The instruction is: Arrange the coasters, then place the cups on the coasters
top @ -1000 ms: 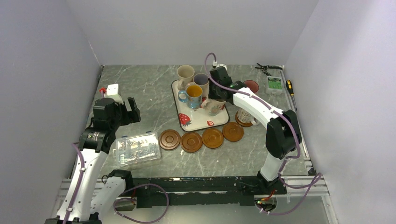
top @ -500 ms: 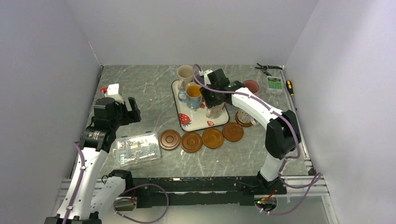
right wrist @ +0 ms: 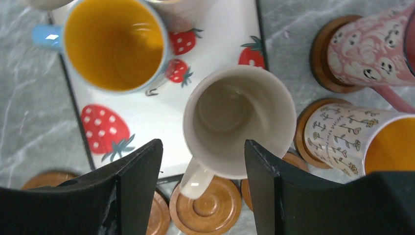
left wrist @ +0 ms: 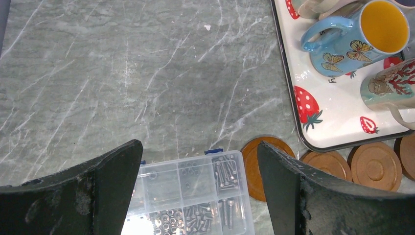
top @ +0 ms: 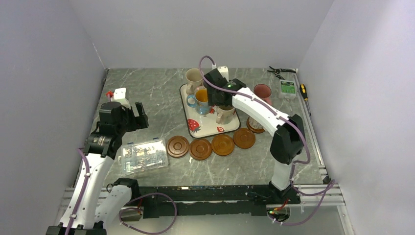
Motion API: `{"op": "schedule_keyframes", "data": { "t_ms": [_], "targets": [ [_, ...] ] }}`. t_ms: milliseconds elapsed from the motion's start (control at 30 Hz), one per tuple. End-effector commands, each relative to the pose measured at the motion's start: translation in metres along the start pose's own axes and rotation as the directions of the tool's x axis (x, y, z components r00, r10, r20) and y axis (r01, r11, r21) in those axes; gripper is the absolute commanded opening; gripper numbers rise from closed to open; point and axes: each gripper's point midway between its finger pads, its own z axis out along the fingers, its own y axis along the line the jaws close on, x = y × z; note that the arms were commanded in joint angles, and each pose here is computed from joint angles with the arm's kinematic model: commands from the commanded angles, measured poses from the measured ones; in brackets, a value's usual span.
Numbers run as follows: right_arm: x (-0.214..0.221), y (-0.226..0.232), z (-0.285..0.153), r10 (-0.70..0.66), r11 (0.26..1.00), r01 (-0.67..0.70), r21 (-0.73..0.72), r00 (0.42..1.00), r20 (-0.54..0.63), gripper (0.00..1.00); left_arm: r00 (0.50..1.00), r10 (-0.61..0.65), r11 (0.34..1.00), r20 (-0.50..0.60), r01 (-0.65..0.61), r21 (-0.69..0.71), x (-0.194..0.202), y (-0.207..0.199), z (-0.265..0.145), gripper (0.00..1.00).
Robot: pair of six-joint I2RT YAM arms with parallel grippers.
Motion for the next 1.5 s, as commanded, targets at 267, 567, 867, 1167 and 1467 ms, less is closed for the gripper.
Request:
{"op": "schedule_keyframes", "data": {
  "t_ms": [267, 567, 867, 1167, 1467],
  "targets": [
    [-0.021, -0.012, 0.030, 0.191, 0.964, -0.202, 0.172, 0.979, 0.076, 0.64, 0.999, -0.002, 1.000, 0.036, 0.001, 0.027, -0.012, -0.006, -0.005, 0.94],
    [-0.032, -0.017, 0.057, 0.245, 0.948, -0.256, 0.187, 0.966, 0.079, 0.58, 0.999, -0.001, 1.000, 0.041, 0.000, 0.029, -0.013, -0.006, -0.006, 0.94],
    [-0.036, 0.003, 0.054, 0.134, 0.990, -0.136, 0.044, 0.989, 0.055, 0.00, 0.999, -0.001, 1.000, 0.036, 0.000, 0.027, -0.012, -0.006, -0.005, 0.94],
    [-0.008, 0.023, 0.010, -0.243, 0.917, 0.273, -0.291, 0.961, 0.134, 0.00, 0.999, 0.000, 1.000, 0.033, -0.001, 0.028, -0.012, -0.006, -0.004, 0.94],
    [0.031, 0.018, 0.000, -0.373, 0.844, 0.386, -0.374, 0.921, 0.108, 0.08, 1.000, 0.001, 1.000, 0.023, -0.002, 0.027, -0.010, -0.006, -0.002, 0.94]
  ]
}}
